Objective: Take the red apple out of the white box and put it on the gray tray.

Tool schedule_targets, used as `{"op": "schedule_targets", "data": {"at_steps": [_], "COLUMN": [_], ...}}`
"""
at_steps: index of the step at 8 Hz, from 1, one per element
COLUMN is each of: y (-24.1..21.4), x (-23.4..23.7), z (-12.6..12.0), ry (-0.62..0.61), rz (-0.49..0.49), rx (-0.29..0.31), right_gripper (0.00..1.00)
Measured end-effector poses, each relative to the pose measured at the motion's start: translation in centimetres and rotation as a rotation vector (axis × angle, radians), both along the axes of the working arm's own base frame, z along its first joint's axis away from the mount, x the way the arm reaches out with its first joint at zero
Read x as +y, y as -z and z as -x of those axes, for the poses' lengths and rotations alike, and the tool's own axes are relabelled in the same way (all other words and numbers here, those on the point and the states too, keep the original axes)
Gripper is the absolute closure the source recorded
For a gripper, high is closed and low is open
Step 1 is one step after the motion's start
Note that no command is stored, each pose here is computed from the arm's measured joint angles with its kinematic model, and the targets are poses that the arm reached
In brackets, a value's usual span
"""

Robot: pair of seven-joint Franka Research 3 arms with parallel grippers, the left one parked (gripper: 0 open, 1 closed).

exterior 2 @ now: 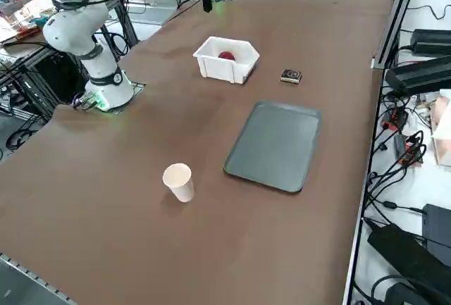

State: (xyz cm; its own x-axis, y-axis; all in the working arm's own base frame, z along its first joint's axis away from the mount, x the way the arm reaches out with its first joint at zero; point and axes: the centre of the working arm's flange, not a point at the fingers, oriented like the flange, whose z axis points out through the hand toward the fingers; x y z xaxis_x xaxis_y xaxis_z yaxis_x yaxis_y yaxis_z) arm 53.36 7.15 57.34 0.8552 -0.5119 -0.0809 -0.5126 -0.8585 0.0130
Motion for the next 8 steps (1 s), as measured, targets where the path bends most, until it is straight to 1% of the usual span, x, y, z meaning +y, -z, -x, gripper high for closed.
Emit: {"op": "schedule_targets", "data": {"at_steps": [1, 3, 4, 6, 8], "y": [2.0, 6.4, 8.5, 11.4, 13.9], "x": [2.1, 6.0, 7.3, 8.5, 10.3], "z": [0.1, 1.1, 1.9, 2.9, 4.0], "ry": [0.129, 0.348, 0.438, 0.633, 0.836], "rz": [0.01, 0.021, 0.013, -0.044, -0.07], "rx": [0.007, 0.022, 0.041, 0.064, 0.045], "right_gripper": [0.0, 0.0, 0.01, 0.01, 0.01]}}
